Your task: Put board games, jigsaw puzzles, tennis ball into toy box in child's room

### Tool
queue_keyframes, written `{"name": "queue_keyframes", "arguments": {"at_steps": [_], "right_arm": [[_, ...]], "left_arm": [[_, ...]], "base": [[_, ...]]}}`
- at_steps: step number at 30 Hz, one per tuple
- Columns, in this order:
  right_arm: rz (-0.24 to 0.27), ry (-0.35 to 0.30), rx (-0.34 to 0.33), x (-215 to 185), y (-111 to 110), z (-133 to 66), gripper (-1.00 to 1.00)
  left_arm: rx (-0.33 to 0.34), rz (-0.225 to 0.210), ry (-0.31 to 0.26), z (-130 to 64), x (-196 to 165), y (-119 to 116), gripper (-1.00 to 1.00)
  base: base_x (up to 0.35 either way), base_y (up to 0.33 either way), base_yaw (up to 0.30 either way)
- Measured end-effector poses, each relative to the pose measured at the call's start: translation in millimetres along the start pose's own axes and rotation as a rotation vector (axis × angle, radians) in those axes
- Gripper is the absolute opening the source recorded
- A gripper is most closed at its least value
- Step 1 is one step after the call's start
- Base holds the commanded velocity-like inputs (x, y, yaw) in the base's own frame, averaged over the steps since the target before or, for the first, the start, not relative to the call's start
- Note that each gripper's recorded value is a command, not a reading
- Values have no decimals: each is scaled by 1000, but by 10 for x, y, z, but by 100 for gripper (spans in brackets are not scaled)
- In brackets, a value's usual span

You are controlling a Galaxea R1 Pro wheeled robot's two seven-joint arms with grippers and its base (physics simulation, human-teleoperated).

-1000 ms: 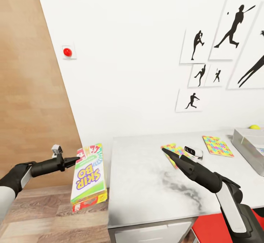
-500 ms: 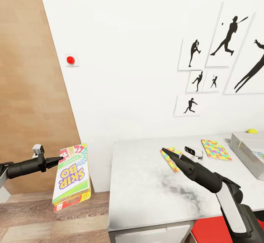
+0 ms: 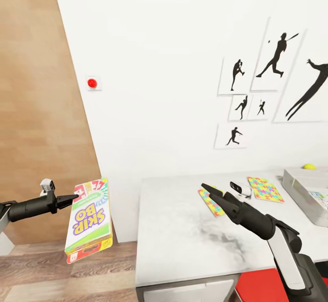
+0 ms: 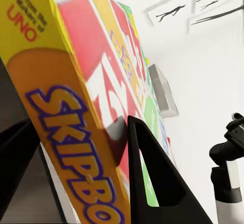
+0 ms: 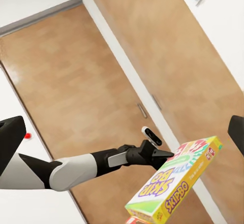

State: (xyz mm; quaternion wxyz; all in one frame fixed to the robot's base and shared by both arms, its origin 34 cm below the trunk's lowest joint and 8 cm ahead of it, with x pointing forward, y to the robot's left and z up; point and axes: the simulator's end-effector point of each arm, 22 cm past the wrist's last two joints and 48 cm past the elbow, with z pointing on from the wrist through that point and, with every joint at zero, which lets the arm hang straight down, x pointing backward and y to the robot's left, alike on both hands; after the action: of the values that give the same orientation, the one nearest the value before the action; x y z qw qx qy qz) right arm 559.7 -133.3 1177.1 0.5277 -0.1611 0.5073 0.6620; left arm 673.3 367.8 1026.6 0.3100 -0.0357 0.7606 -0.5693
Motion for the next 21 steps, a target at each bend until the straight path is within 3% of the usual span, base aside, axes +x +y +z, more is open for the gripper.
{"name": "queue_keyframes", "arguments": {"at_steps": [21], "right_arm": [[-29,-3,7,-236,254,121,100]], "left_arm": [[14,28,-9,-99,-105,-399,-100]], "base": [[-9,0,0]]}}
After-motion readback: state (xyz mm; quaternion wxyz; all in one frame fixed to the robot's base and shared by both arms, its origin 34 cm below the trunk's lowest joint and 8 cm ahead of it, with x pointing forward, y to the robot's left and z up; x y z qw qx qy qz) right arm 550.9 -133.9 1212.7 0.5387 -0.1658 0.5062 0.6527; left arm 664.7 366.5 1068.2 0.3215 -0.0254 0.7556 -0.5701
